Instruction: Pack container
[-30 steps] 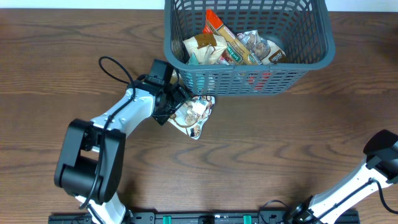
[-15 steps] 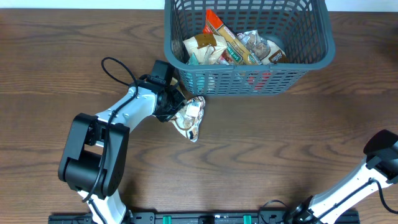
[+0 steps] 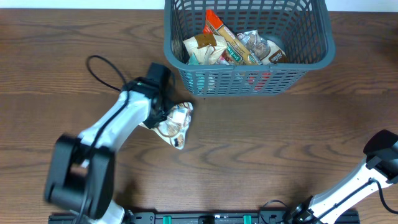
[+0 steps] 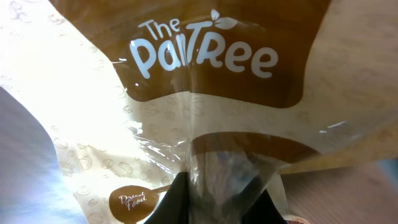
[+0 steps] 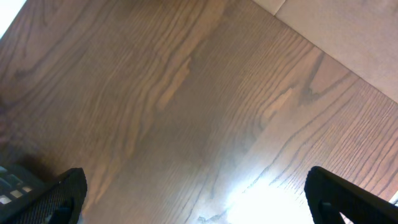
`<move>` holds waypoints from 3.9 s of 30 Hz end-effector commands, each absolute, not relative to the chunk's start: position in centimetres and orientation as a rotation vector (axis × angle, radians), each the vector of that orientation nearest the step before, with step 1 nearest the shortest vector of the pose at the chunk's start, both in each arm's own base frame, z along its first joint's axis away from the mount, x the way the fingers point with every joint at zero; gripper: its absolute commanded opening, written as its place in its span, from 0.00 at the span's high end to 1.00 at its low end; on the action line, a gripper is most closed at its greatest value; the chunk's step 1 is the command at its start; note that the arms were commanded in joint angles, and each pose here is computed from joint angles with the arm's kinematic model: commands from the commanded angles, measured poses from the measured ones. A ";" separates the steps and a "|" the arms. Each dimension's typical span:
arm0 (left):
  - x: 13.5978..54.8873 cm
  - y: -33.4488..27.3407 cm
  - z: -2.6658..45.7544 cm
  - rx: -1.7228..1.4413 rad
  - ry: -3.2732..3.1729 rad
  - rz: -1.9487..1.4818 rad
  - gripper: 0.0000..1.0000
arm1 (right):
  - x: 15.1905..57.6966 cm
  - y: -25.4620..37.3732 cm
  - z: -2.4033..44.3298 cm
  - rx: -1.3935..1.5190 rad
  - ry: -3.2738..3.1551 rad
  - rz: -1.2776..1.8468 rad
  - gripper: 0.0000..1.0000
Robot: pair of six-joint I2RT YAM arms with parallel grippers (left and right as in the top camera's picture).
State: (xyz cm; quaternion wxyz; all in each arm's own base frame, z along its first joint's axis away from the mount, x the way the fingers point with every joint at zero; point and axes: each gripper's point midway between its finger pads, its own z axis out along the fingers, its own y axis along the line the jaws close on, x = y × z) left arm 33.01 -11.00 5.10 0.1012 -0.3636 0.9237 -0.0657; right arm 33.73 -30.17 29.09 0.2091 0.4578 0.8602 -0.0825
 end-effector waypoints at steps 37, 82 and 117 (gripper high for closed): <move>40.0 -12.8 45.7 -0.379 1.622 -0.698 0.95 | 33.6 -30.2 29.1 1.271 2.396 -0.231 0.01; 49.2 -25.8 30.3 -0.096 1.998 -0.592 0.01 | 33.6 -30.2 29.1 1.271 2.396 -0.231 0.01; 21.6 -1.6 41.1 -0.542 2.152 -0.028 0.01 | 33.6 -30.2 29.1 1.271 2.396 -0.231 0.01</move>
